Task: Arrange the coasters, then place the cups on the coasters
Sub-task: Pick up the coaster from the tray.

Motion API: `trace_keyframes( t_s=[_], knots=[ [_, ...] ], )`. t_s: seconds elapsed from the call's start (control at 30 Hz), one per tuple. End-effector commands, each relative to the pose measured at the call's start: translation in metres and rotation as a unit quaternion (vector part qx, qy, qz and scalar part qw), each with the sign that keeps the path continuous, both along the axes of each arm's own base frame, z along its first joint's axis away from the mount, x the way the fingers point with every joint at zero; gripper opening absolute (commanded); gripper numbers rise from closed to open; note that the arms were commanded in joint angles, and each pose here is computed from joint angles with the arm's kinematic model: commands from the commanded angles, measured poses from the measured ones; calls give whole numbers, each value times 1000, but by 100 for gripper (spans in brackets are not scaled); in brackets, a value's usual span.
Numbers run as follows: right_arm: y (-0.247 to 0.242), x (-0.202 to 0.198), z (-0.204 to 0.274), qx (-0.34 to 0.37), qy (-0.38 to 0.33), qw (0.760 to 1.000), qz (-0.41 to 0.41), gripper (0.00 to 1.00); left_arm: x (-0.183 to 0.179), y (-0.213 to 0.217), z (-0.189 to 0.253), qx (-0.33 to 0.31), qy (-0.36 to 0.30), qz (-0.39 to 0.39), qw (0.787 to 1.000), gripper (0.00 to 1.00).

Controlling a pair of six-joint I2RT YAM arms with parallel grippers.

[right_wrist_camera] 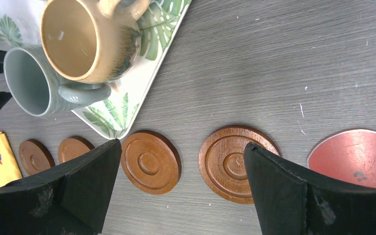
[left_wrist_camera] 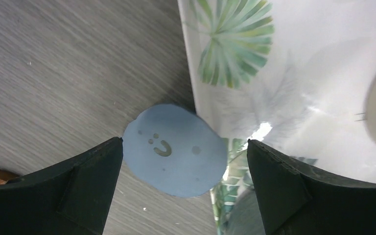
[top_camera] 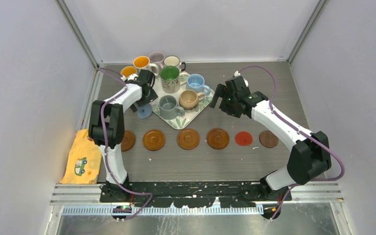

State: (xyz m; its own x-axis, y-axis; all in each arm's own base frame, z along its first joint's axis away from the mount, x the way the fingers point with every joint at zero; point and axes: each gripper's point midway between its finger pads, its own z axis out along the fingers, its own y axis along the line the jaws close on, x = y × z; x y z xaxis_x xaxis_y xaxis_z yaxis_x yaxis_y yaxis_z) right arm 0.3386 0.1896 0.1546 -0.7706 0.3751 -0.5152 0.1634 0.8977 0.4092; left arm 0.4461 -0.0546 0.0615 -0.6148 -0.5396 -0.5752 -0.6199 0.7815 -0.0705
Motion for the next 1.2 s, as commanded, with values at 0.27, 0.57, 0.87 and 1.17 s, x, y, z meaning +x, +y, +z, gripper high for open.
trace_keyframes(
  t_s=[0.27, 0.57, 0.87, 1.17],
  knots=[
    [2, 2, 21, 8, -36, 999, 9, 100, -15, 5, -32, 28, 55, -20, 998, 100],
    [1, 2, 22, 7, -37, 999, 7, 100, -23, 6, -36, 21, 46, -10, 999, 70],
    [0, 1, 22, 6, -37, 999, 5, 100, -31, 5, -27, 11, 28, -11, 999, 34],
    [-1, 0, 22, 6, -36, 999, 2, 100, -43, 5, -14, -1, 18, -13, 1000, 14]
  ],
)
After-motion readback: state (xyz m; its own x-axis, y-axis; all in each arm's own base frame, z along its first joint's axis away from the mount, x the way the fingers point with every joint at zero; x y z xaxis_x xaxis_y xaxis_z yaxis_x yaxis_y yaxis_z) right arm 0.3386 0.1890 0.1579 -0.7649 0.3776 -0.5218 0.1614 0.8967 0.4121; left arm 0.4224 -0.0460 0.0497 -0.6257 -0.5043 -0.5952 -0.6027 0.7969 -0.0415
